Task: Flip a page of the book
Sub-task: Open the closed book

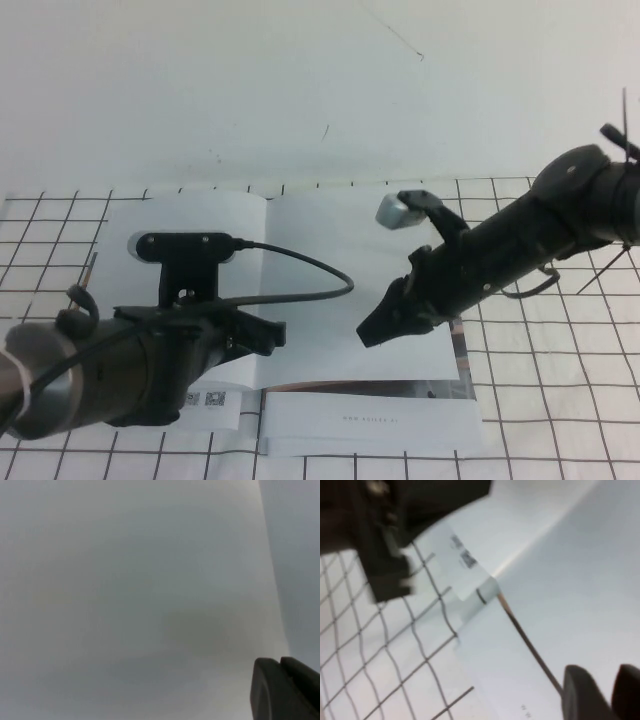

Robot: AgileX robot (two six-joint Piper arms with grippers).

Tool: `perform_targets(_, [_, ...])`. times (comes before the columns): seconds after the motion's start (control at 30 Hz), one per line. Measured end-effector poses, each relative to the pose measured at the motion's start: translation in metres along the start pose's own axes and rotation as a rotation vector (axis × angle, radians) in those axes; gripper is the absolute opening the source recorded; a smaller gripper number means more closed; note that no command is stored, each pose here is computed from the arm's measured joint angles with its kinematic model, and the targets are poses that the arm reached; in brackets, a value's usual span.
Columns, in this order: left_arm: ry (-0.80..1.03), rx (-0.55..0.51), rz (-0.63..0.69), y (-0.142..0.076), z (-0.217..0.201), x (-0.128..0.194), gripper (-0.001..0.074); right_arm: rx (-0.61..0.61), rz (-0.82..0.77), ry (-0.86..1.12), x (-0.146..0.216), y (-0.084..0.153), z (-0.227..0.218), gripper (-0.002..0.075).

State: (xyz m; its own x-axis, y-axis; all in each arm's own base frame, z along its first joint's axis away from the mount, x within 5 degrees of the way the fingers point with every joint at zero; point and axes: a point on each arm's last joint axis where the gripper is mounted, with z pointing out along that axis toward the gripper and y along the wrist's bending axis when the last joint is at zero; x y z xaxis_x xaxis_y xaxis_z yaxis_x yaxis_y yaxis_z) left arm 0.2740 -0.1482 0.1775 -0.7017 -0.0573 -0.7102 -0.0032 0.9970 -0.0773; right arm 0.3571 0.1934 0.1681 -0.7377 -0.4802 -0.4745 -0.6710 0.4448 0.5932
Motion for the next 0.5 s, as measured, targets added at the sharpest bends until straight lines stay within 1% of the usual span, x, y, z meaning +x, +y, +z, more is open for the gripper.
perform_targets(0.07, [0.016,0.041,-0.014,0.002,0.002,-0.001,-0.0002,0.004,0.034,0.019,0.005,-0.009,0.012,0.0071])
perform_targets(0.13, [0.029,0.071,-0.026,0.003,0.004,-0.002,-0.0002,0.003,0.073,0.04,0.01,-0.016,0.021,0.0031])
perform_targets(0.2, [0.041,0.086,-0.034,0.005,0.007,-0.002,-0.0002,0.007,0.099,0.051,0.013,-0.021,0.026,0.0015])
perform_targets(0.3, [0.073,0.073,-0.032,0.009,0.017,0.003,-0.0002,0.01,0.116,0.057,0.015,-0.025,0.029,0.0006])
perform_targets(0.5, [0.158,0.06,-0.002,0.01,0.04,0.021,-0.0002,0.013,0.142,0.061,0.016,-0.028,0.032,0.0003])
